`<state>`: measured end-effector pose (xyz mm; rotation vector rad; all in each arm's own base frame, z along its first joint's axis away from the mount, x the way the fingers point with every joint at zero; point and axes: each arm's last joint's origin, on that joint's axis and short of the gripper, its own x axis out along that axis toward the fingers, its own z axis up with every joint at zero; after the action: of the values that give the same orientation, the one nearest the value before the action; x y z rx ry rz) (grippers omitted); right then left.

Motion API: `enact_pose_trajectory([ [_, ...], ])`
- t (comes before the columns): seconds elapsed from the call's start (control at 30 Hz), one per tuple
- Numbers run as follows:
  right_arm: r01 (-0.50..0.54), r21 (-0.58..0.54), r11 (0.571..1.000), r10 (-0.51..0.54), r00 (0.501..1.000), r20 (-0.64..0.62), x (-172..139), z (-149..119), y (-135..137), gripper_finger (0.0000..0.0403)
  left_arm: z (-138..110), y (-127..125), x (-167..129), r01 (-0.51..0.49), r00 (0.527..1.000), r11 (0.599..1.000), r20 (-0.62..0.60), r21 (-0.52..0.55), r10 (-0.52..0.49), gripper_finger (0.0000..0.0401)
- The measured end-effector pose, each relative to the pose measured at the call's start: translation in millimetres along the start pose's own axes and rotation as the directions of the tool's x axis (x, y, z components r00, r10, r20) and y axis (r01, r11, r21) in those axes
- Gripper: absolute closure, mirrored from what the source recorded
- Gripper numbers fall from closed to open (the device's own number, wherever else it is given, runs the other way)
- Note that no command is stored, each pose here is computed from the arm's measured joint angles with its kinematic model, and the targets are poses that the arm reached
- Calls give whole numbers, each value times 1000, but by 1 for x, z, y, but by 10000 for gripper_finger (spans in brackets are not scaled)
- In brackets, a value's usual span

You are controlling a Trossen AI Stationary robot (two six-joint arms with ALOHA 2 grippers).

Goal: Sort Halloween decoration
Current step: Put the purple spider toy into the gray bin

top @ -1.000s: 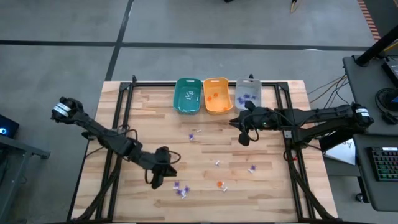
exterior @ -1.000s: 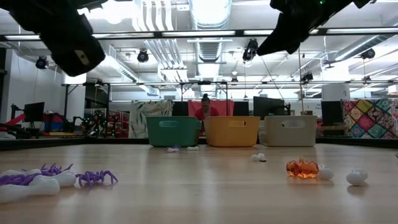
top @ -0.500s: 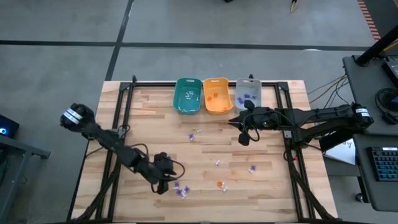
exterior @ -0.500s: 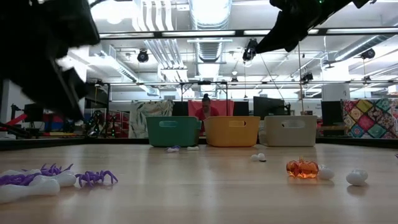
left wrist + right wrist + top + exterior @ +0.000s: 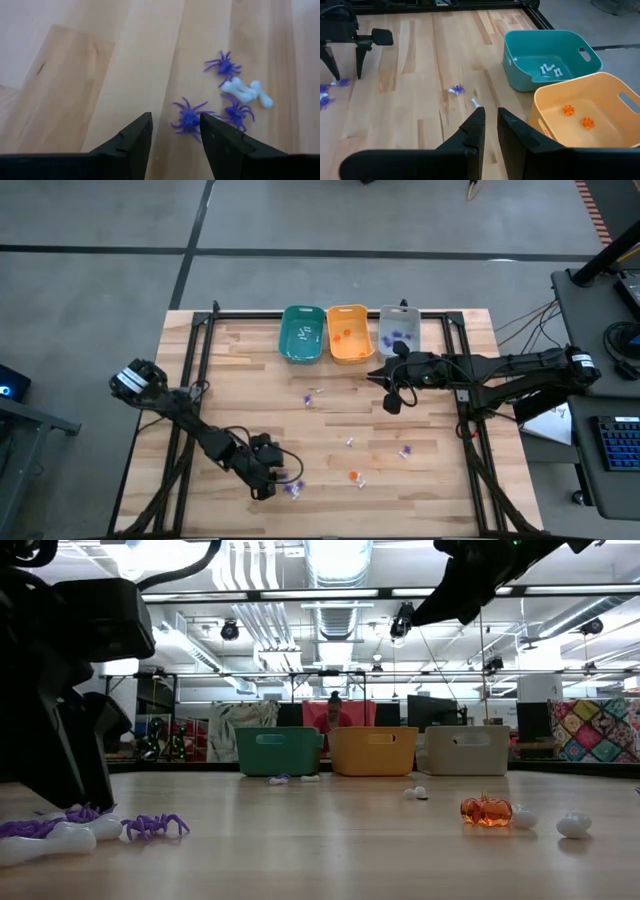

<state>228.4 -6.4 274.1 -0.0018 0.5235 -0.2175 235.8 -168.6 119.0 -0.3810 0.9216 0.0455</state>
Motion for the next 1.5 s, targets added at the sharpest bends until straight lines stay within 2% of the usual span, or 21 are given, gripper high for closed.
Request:
enact_pose_trajectory([
  [0.27, 0, 13, 1000, 0, 1000, -1, 0, 0, 0, 360, -1, 0, 3, -11, 1000, 1000, 0, 1, 11, 273],
  [0.8, 0, 24, 1000, 0, 1000, -1, 0, 0, 0, 360, -3, 3, 3, -40, 999, 999, -25, 23, 40, 396],
  [1.2, 0, 22, 1000, 0, 1000, -1, 0, 0, 0, 360, 0, 5, -6, -70, 998, 996, 12, 60, 69, 401],
  [1.5, -1, 45, 999, 0, 1000, 13, 1, 1, 0, 360, 12, 4, -23, -127, 984, 989, 137, 80, 115, 401],
])
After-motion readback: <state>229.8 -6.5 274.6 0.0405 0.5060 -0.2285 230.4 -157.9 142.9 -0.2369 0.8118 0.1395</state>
